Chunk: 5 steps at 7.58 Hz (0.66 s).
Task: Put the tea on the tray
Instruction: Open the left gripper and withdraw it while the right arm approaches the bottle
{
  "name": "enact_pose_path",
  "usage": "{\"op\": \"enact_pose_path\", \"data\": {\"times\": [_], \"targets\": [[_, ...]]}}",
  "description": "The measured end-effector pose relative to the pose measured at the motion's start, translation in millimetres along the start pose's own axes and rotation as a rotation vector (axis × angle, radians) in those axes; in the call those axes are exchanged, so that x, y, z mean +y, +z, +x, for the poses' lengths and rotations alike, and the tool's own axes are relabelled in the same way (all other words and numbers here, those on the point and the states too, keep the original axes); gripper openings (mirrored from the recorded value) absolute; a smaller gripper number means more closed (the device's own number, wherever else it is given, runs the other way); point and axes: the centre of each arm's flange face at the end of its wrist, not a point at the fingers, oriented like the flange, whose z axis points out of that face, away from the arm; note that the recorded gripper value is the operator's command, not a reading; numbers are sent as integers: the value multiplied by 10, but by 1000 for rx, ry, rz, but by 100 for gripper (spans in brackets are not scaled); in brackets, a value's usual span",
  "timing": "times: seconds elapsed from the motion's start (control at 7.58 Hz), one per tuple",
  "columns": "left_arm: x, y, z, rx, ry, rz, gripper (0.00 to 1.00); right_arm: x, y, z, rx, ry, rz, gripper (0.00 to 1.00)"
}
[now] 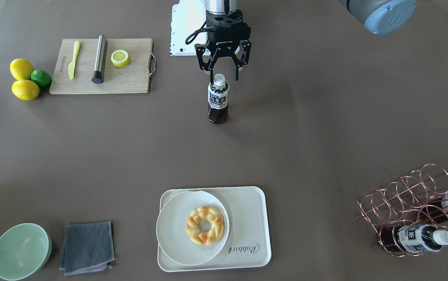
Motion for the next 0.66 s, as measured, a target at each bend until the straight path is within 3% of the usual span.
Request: {"op": "enact_pose_path", "data": {"times": [0.4, 0.66], "targets": [[-223, -297, -138, 54, 57, -14, 97, -1073, -301, -628, -31, 96, 81, 100], [-736, -360, -431, 20, 163, -64, 97, -1999, -288, -1617, -70, 183, 89, 100]]}}
